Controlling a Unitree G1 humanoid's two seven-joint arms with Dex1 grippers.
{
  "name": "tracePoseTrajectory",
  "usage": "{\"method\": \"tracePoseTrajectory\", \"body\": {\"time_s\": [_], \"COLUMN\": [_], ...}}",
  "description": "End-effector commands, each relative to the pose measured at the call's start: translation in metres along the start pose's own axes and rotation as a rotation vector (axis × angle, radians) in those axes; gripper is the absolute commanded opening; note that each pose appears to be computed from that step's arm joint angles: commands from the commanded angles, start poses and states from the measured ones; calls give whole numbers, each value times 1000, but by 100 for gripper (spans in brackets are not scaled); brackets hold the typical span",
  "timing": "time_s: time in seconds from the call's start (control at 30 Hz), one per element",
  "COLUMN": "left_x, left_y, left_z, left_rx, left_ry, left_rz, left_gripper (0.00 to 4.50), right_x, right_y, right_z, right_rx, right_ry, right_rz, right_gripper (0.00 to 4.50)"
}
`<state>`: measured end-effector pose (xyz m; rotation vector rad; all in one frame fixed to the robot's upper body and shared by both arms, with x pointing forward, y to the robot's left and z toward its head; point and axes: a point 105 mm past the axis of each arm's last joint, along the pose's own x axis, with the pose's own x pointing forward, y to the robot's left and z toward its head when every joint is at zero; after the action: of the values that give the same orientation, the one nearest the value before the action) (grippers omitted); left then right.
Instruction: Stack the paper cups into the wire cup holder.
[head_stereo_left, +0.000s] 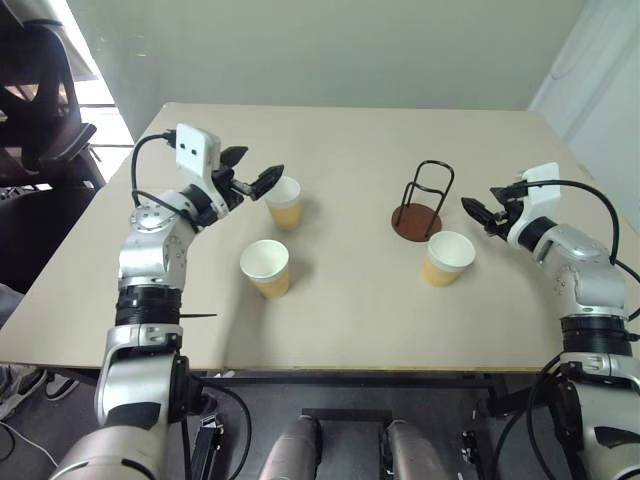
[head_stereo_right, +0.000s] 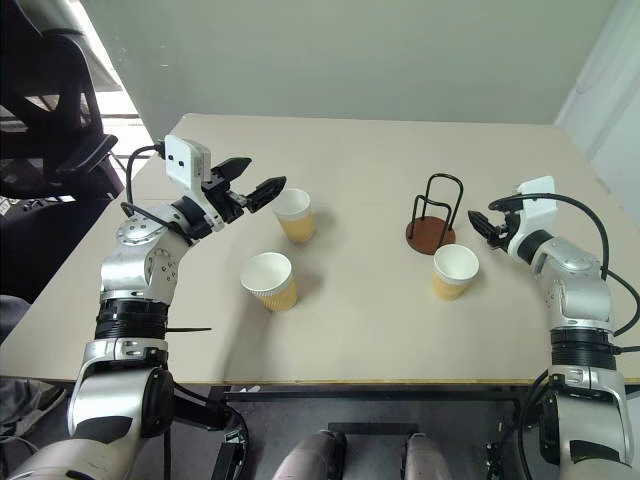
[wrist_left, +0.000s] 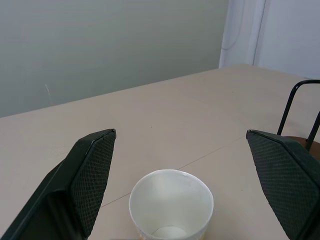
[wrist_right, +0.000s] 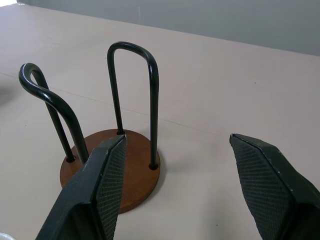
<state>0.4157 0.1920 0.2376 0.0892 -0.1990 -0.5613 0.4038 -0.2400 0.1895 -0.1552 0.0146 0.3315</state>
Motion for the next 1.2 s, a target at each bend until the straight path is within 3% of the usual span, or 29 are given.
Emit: {"method": "tracePoseTrajectory", "body": {"time_s": [0.03, 0.4, 0.7, 1.2], "left_x": [-1, -10, -11, 2], "left_y": [2, -34, -49, -56], "left_z": [26, 27, 25, 26], "left_rx": [47, 1, -7, -25], "left_ry": [-68, -2, 30, 2], "left_rz": [0, -297, -380, -420], "left_gripper": [448, 448, 448, 448], "right_x": [-3, -4, -6, -28], "right_y": [-2, -2, -4, 23], "right_z": [21, 21, 22, 24], "right_rx": [-41, -42, -56, -173], "right_ry": [-61, -61, -56, 71], "right_rz": [-2, -2, 7, 328], "right_gripper": [332, 332, 332, 332]}}
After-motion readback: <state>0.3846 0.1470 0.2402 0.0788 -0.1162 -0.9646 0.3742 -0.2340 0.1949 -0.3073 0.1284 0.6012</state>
